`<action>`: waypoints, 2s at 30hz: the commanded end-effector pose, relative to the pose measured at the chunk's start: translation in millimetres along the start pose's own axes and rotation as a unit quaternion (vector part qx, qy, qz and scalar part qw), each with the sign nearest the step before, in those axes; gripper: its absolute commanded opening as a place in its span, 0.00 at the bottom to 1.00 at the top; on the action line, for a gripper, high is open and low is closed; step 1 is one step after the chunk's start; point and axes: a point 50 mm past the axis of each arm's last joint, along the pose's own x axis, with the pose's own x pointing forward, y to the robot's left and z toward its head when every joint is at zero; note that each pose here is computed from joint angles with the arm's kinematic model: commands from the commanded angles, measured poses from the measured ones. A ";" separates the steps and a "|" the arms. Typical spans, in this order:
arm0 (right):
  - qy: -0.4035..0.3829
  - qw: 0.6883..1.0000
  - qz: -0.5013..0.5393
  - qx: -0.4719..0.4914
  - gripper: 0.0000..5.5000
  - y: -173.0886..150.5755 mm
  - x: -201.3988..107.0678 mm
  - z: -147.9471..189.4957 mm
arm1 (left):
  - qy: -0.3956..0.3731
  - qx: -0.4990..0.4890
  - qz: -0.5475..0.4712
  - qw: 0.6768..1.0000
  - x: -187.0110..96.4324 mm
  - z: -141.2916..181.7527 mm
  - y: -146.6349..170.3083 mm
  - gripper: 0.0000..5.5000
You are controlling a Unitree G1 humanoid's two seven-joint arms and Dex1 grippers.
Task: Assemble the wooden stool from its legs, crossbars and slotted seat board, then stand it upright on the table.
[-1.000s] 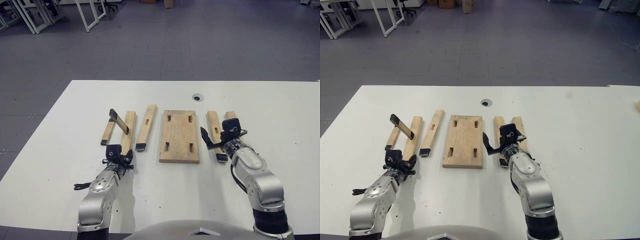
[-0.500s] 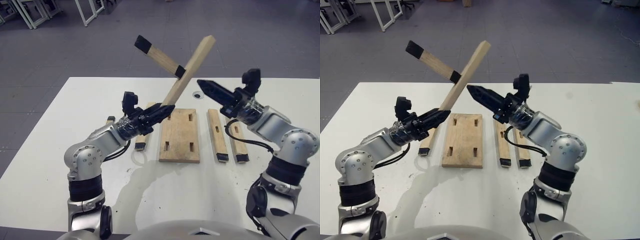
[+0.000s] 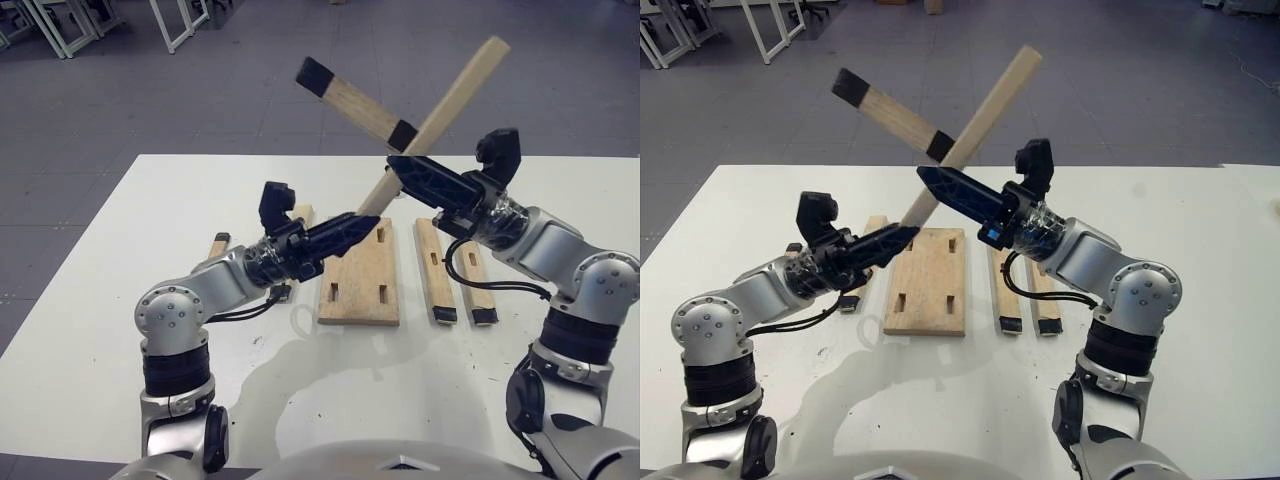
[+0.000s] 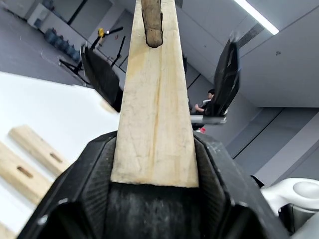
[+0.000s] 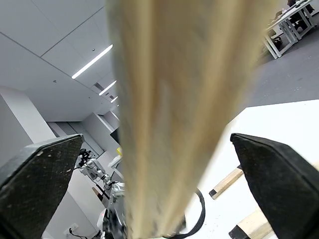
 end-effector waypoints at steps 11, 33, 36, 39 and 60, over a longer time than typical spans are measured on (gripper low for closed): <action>0.059 0.991 0.102 0.056 0.62 17.0 -9.0 4.2 | 0.018 0.016 0.046 0.999 -12.4 6.1 15.2 0.37; 0.010 0.999 0.015 0.037 0.37 -3.1 -31.5 11.8 | 0.012 0.166 0.073 0.983 -18.6 62.8 -24.8 0.70; -0.001 1.000 0.000 0.024 0.37 -2.0 -34.9 14.9 | 0.217 0.328 0.233 0.889 -24.2 34.8 13.0 0.81; -0.017 0.999 -0.049 0.002 0.37 -10.3 -34.3 19.5 | 0.395 0.458 0.247 0.757 -33.0 -3.4 43.4 0.92; -0.047 0.991 -0.125 -0.034 0.37 -26.3 -28.9 22.3 | 0.541 0.545 0.167 0.618 -25.9 -18.8 75.2 0.92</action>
